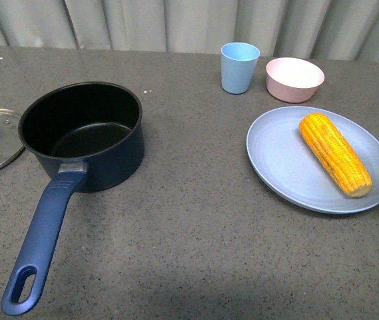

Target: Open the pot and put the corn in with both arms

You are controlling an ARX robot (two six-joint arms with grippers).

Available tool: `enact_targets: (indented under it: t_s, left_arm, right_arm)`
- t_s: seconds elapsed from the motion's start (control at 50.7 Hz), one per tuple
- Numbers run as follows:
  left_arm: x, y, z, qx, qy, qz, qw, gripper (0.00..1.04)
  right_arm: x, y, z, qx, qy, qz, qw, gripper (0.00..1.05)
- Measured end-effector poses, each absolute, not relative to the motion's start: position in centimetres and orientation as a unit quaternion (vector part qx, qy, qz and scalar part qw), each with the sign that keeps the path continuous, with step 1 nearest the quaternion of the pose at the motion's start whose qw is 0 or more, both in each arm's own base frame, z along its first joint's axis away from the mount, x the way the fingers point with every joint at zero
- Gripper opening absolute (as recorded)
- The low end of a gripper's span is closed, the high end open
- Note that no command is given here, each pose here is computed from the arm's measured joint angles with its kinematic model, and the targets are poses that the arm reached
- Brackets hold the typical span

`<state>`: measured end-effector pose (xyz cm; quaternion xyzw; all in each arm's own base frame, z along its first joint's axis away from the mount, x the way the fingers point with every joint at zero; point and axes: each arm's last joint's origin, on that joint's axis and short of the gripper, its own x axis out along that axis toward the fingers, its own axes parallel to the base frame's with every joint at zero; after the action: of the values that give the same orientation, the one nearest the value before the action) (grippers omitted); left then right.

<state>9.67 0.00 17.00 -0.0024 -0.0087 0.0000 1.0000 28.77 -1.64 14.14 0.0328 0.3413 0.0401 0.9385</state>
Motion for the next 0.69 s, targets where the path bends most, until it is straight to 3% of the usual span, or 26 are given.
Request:
enact_targets:
  t_s: [0.335, 0.69]
  left_arm:
    - [9.7, 0.0, 17.0, -0.002, -0.009, 0.0, 1.0, 0.98]
    - [9.7, 0.0, 17.0, -0.002, -0.009, 0.0, 1.0, 0.98]
  right_arm:
    - [35.1, 0.1, 10.9, -0.007, 0.429, 0.07, 0.901, 0.95]
    - [37.8, 1.0, 8.3, -0.002, 0.472, 0.092, 0.877, 0.95]
